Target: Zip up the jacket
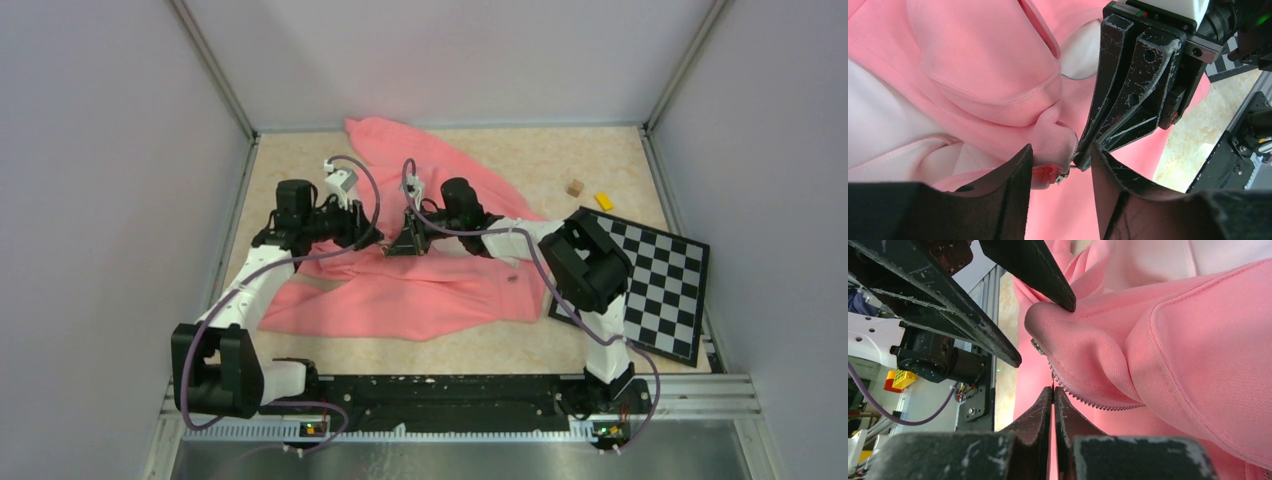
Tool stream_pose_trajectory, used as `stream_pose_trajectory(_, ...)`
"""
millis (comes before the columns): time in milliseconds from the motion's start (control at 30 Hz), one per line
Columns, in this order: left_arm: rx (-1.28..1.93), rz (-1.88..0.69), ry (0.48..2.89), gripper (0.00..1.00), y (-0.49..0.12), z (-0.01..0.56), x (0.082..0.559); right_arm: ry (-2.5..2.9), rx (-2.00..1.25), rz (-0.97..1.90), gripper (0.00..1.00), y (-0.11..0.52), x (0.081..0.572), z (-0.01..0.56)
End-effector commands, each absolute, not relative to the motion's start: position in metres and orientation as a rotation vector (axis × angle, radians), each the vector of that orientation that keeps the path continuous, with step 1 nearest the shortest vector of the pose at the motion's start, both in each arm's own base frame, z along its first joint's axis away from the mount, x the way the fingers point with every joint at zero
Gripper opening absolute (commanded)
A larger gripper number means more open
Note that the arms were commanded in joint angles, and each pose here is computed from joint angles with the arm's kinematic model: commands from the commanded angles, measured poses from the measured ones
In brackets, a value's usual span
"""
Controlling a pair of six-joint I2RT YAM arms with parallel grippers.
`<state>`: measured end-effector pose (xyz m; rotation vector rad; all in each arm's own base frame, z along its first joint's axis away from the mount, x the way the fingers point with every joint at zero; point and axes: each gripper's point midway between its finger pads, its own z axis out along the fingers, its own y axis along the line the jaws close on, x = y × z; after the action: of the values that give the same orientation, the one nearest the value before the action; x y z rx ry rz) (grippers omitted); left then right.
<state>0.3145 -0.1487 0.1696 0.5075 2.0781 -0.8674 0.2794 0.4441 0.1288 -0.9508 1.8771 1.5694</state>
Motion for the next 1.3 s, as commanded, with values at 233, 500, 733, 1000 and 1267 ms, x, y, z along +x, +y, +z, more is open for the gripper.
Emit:
stream_pose_trajectory(233, 0.539, -0.852, 2.059, 0.40, -0.149, 0.175, 0.315, 1.795, -0.975, 1.574, 0.00, 0.446, 0.284, 0.145)
stream_pose_trajectory(500, 0.542, -0.774, 2.084, 0.00, -0.141, 0.171, 0.316, 1.854, -0.974, 1.595, 0.00, 0.443, 0.288, 0.139)
stream_pose_trajectory(733, 0.532, -0.564, 2.114, 0.00, -0.121, 0.165, 0.314, 2.007, -1.036, 1.557, 0.00, 0.417, 0.297, 0.121)
stream_pose_trajectory(1000, 0.529, -0.552, 2.149, 0.00, -0.119, 0.158, 0.316, 2.033, -0.970, 1.608, 0.00, 0.390, 0.295, 0.093)
stream_pose_trajectory(1267, 0.446, -0.644, 2.169, 0.00, -0.127, 0.166, 0.319, 1.734, -0.851, 1.515, 0.26, 0.401, 0.290, 0.146)
